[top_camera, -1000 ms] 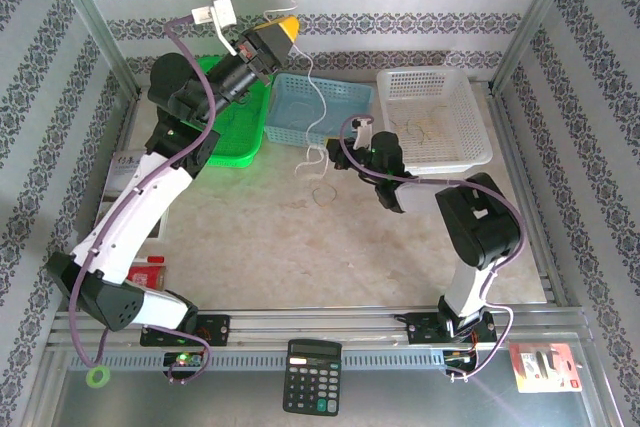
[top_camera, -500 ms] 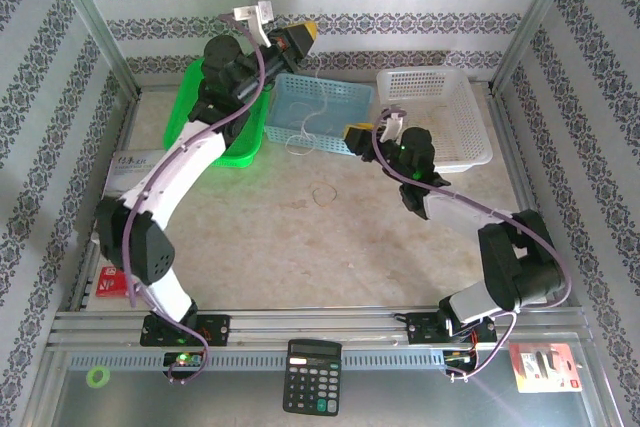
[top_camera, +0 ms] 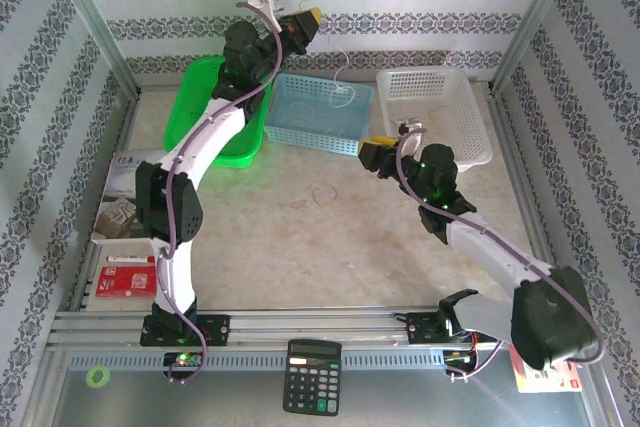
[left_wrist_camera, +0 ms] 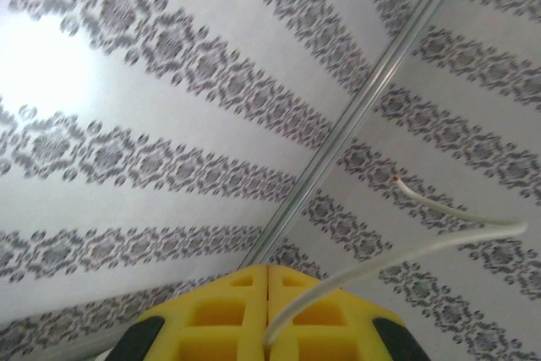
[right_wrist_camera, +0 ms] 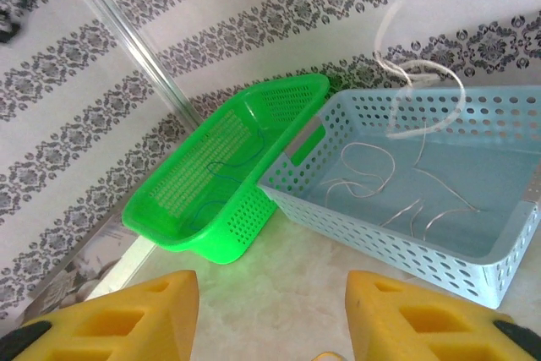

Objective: Untangle the cables

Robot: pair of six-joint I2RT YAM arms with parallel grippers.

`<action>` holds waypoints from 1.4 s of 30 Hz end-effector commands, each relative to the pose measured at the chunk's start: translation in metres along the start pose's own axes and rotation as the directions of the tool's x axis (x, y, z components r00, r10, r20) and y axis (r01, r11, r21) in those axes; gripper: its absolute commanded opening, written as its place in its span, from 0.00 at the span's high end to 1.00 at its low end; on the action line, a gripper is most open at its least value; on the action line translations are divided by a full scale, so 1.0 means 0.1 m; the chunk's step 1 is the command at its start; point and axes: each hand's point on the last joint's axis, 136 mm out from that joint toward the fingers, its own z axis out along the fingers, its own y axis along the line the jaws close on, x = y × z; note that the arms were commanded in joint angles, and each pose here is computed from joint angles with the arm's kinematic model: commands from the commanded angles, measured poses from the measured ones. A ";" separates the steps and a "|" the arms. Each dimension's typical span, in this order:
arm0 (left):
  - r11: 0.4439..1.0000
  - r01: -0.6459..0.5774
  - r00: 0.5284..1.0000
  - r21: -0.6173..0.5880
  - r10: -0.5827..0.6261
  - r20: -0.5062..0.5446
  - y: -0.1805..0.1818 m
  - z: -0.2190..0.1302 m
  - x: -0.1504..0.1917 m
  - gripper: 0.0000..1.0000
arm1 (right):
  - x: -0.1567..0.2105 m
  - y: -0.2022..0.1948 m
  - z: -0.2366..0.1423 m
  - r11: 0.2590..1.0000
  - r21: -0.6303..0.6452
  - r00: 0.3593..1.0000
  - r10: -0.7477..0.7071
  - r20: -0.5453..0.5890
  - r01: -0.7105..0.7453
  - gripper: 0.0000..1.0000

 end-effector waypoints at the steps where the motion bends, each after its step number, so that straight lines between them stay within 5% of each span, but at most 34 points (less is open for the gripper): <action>1: 1.000 -0.004 1.000 -0.005 0.004 -0.026 0.26 0.06 0.25 1.00 | 0.02 -0.02 -0.16 0.999 0.026 1.000 -0.023 -0.014 0.024 0.50; 10: 0.986 0.032 0.942 -0.164 -0.085 -0.325 1.08 0.08 1.44 0.93 | 0.04 0.03 -0.37 0.999 0.043 0.999 -0.024 -0.045 0.026 0.49; 15: 0.963 -0.040 0.857 -0.265 -0.103 -0.504 1.28 -0.05 1.81 0.66 | 0.11 0.03 -0.36 0.999 0.038 0.997 -0.008 -0.075 0.010 0.49; 21: 0.946 -0.116 0.847 -0.303 -0.065 -0.528 1.21 -0.20 1.67 0.28 | 0.16 0.01 -0.32 0.999 0.047 0.995 0.002 -0.096 0.003 0.49; 29: 0.956 -0.130 0.864 -0.264 -0.022 -0.504 0.81 -0.29 1.26 0.00 | 0.41 -0.01 -0.16 0.997 0.072 0.980 0.000 -0.200 0.014 0.48; 42: 0.948 -0.026 0.923 -0.316 -0.098 -0.372 0.28 -1.14 1.01 0.00 | 1.26 0.05 0.39 0.996 0.093 0.876 0.034 -0.481 0.013 0.48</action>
